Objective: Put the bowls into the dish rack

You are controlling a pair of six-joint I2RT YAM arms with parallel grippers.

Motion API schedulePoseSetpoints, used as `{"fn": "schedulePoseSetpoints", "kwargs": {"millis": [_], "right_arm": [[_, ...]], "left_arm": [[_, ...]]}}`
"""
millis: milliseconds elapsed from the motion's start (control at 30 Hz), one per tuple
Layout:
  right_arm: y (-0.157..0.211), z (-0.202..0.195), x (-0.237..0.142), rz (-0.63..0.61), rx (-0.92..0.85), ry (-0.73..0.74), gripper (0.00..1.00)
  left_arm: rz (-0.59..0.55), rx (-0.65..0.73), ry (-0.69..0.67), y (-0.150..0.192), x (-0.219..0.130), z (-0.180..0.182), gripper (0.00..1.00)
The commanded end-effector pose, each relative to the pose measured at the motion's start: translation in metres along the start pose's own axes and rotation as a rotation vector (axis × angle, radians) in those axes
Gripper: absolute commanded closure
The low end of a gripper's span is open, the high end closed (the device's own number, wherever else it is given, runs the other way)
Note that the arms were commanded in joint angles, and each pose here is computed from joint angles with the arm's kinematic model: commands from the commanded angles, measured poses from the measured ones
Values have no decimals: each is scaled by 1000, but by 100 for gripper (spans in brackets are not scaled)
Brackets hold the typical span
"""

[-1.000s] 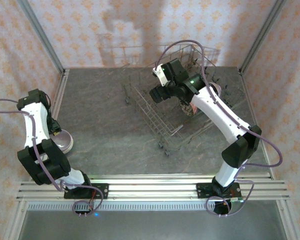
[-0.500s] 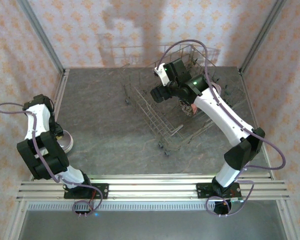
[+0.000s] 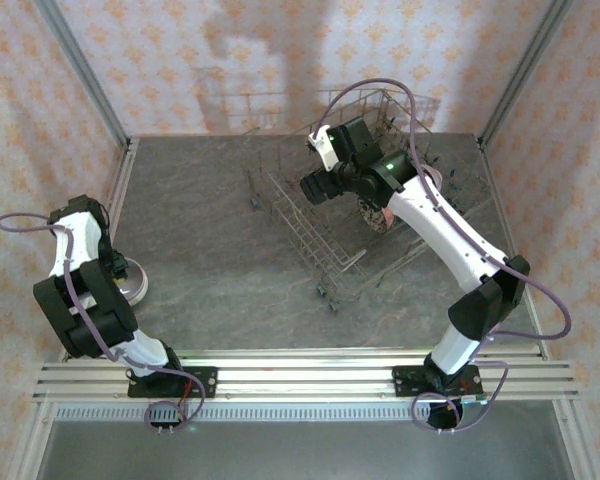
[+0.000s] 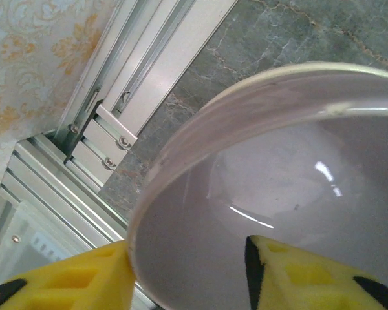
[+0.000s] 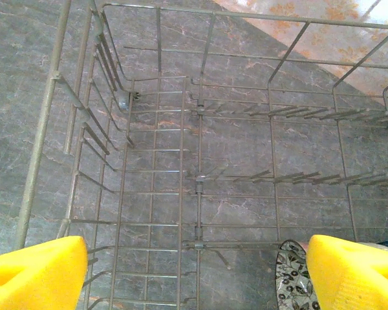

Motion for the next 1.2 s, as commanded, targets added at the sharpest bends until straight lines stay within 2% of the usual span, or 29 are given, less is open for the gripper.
{"fn": "schedulePoseSetpoints", "kwargs": {"millis": [0,467,600,867,967,1167], "right_arm": [[-3,-2,-9,-33,7,7,13],[-4,-2,-6,-33,7,6,13],[-4,-2,-6,-30,6,5,13],[-3,-2,-5,-29,6,10,13],[-4,-2,-5,-29,8,6,13],[-4,-2,-4,-30,11,6,13]], "left_arm": [[22,14,33,1,6,-4,58],[27,58,158,-5,1,-27,68],[52,59,133,-5,5,-26,60],[21,48,104,-4,4,-23,46],[-2,44,105,-4,3,-22,47],[10,49,120,-6,8,-26,55]]}}
Point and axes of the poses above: each hand's point on the last joint's axis, 136 mm out from that joint toward the fingers, its own x axis out along the fingers, its own z axis along the line the jaws close on, y = z × x, the point moved 7 cm from there along -x, back along the fingers, and after that the axes turned 7 degrees about x, right-handed, at the moved point
